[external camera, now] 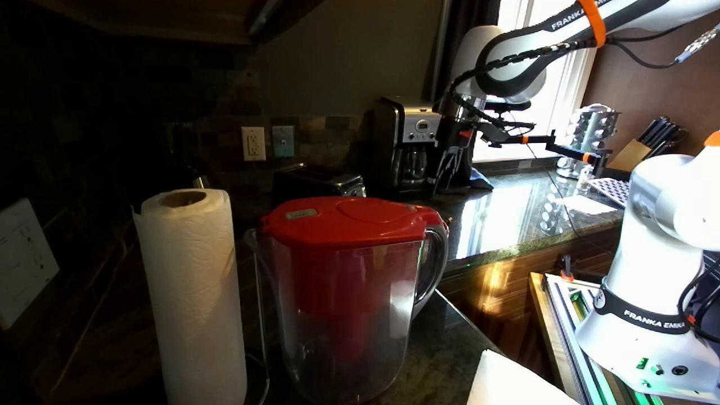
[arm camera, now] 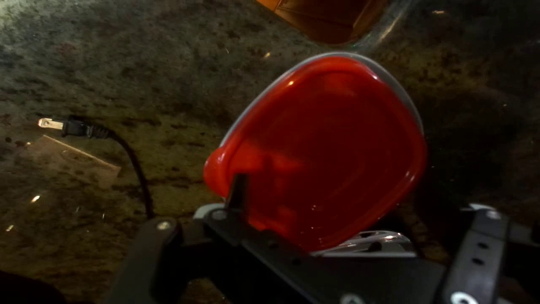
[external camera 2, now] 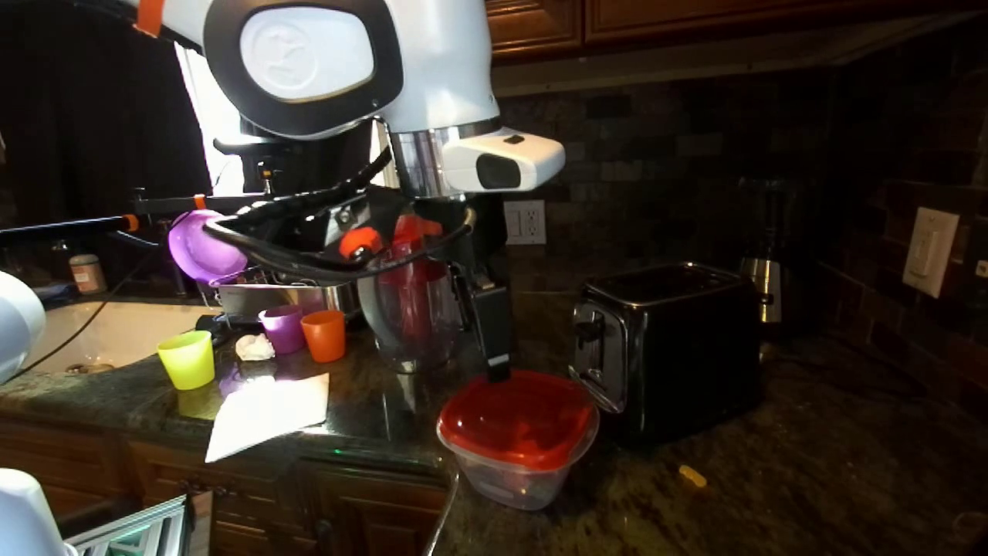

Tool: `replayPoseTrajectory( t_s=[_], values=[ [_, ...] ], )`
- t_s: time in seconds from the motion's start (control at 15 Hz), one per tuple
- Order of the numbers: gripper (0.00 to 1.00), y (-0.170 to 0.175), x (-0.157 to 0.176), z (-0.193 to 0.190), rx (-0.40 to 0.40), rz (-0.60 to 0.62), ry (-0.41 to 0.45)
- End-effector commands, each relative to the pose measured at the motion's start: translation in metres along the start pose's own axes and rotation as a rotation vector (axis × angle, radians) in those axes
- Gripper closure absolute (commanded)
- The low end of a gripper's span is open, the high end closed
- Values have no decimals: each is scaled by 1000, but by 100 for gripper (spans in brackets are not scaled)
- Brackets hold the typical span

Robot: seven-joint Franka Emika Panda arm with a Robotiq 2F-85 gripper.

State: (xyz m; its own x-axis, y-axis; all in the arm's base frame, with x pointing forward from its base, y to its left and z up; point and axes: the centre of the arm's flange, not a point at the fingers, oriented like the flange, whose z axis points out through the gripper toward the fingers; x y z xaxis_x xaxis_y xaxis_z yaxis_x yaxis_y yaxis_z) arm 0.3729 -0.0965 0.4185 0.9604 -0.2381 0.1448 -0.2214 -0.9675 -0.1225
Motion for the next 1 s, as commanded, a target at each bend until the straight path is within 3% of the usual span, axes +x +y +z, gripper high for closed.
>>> replayPoseTrajectory(
  t_s=[0.0, 0.47, 0.93],
  values=[
    [0, 33, -9, 27, 29, -55, -12],
    [0, 69, -2, 54, 47, -48, -6],
    [0, 76, 15, 82, 51, -1, -4]
  ],
)
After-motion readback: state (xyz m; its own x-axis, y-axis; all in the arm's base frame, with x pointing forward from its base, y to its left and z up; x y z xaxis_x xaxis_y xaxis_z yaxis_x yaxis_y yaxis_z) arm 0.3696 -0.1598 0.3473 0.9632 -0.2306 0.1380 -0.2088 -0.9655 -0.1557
